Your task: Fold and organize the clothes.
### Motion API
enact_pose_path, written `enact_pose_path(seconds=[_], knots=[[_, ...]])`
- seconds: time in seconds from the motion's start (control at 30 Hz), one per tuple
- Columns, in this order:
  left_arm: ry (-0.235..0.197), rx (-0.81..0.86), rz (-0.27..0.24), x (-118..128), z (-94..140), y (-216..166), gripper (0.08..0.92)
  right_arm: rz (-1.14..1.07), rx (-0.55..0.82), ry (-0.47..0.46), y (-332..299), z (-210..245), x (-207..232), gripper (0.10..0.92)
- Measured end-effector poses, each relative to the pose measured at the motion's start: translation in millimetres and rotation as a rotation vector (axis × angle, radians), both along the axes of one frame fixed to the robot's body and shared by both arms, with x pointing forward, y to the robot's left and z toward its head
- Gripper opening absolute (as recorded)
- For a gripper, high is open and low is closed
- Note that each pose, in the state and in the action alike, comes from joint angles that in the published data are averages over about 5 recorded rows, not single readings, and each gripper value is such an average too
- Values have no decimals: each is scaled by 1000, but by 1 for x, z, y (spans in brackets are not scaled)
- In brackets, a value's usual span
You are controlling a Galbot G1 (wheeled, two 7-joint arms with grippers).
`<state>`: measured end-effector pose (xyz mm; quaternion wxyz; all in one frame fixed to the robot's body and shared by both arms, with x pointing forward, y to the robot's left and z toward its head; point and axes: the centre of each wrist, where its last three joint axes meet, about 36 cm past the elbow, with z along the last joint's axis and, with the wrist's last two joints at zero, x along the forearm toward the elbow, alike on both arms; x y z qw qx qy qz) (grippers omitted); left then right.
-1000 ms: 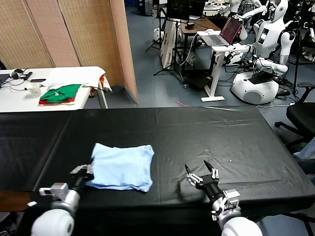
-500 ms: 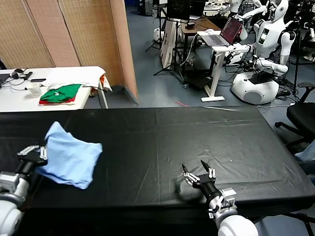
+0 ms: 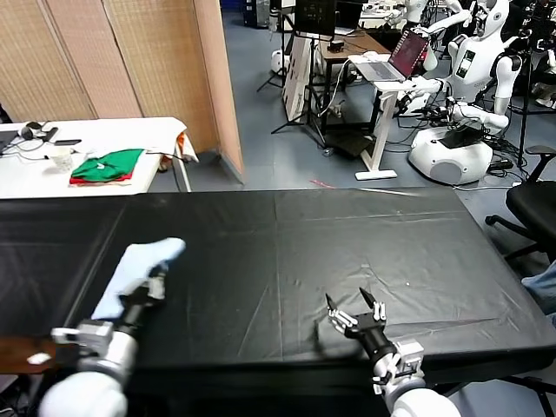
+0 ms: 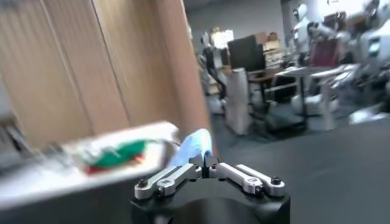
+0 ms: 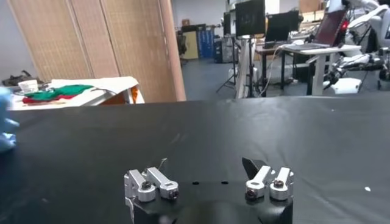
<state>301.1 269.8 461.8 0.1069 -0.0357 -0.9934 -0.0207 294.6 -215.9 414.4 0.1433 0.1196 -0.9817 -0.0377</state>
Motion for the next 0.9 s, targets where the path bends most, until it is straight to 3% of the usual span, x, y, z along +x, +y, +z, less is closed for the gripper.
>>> enact_pose_path(seconds=[0.17, 0.33, 0.43, 0.5, 0.7, 0.8, 0.9], knots=[[39, -120, -57, 7, -28, -56, 160, 13, 36, 11, 4, 3, 2, 907], [61, -181, -101, 11, -44, -92, 182, 34, 142, 85, 8, 11, 4, 907], [56, -191, -126, 11, -49, -101, 310, 51, 203, 146, 10, 12, 6, 907], [41, -195, -141, 11, -49, -103, 442, 67, 241, 186, 13, 12, 8, 907], [-42, -197, -184, 13, -43, -92, 795, 120, 334, 262, 27, 11, 21, 907], [-67, -176, -177, 14, -40, -83, 883, 146, 342, 270, 39, 10, 31, 907], [-81, -157, -163, 13, -40, -75, 904, 173, 343, 272, 53, 9, 40, 907]])
